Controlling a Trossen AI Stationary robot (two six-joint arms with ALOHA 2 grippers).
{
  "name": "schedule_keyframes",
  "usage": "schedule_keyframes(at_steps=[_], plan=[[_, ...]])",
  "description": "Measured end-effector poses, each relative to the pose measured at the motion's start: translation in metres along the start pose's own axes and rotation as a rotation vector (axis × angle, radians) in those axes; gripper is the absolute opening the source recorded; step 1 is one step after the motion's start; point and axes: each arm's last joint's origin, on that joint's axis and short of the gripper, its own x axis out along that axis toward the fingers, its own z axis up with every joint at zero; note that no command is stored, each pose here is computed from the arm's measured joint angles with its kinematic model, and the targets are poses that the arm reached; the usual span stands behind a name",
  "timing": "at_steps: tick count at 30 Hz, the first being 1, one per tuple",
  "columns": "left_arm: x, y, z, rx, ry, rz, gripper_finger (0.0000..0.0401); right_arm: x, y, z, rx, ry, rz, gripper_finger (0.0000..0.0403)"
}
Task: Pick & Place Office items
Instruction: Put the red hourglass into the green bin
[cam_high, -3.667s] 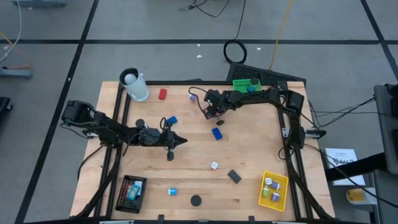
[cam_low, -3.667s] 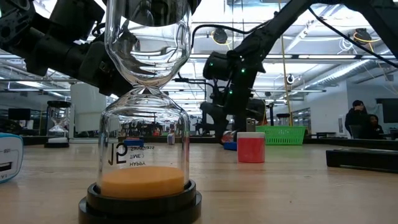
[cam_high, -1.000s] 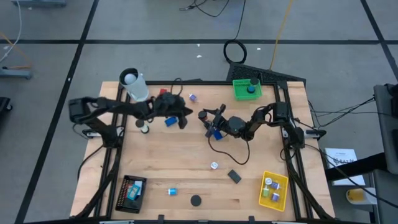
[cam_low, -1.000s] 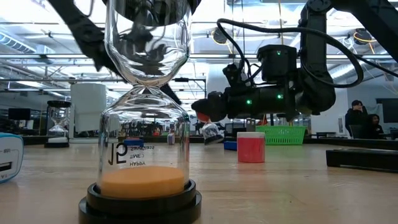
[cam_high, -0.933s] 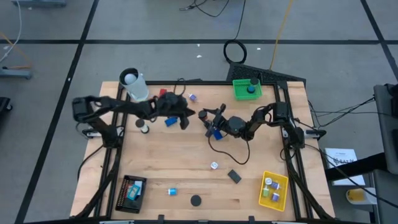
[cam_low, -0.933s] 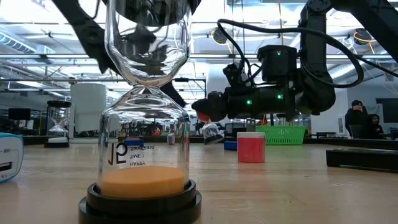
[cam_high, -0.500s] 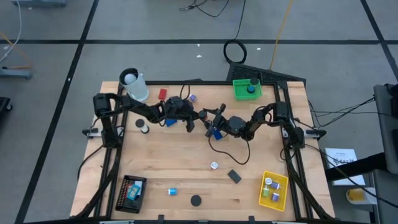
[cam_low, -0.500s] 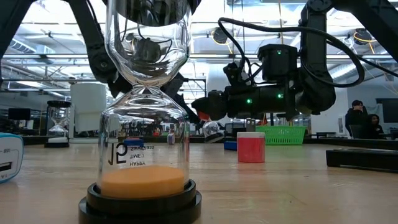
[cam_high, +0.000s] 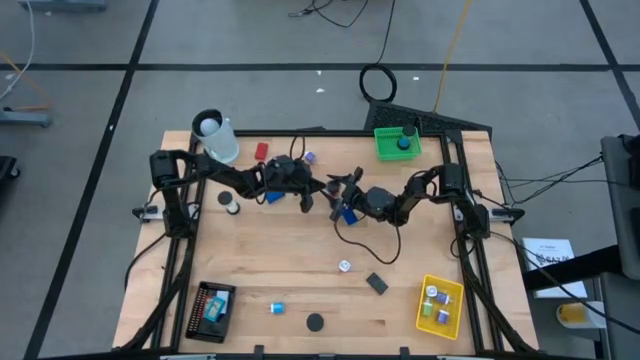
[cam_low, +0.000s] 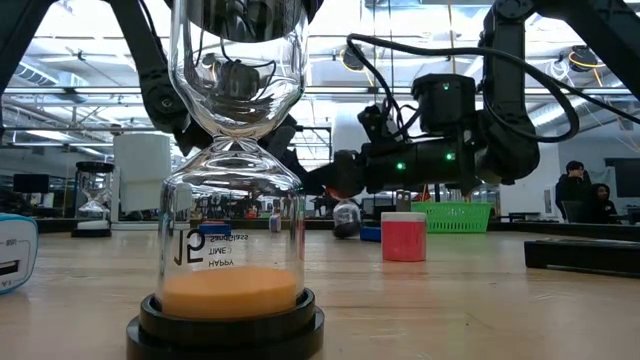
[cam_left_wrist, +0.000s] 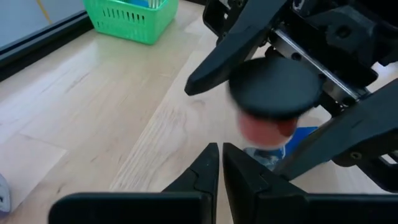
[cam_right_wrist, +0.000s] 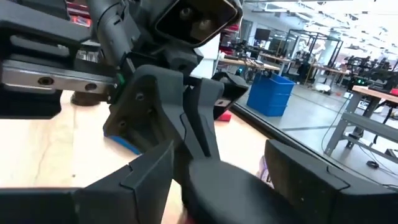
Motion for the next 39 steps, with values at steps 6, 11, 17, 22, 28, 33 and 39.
schedule_keyframes(at_steps=[6,11,17,22,28,33,39], plan=[[0.001,-0.004,0.000,0.025,0.000,-0.007,0.0026,0.000,0.000,-0.002,-0.005,0.014,0.003,0.0238],[0.000,-0.006,0.001,0.042,-0.002,-0.005,0.0026,0.000,0.000,-0.001,0.018,0.013,0.002,0.0241],[-0.018,-0.011,0.019,0.094,-0.061,-0.008,0.0026,0.000,-0.001,0.003,0.021,0.014,-0.032,0.0269],[-0.048,-0.017,0.023,0.134,-0.094,-0.009,0.0026,0.000,-0.003,0.021,0.032,-0.014,-0.034,0.0291],[-0.084,-0.023,0.001,0.145,-0.177,-0.018,0.0026,-0.003,-0.007,0.056,0.078,0.018,-0.014,0.0296],[-0.105,-0.029,-0.024,0.155,-0.233,-0.048,0.0026,-0.010,-0.025,0.087,0.141,0.337,-0.017,0.0265],[-0.112,-0.034,-0.033,0.178,-0.263,-0.071,0.0026,-0.020,-0.038,0.139,0.128,0.595,-0.028,0.0199]])
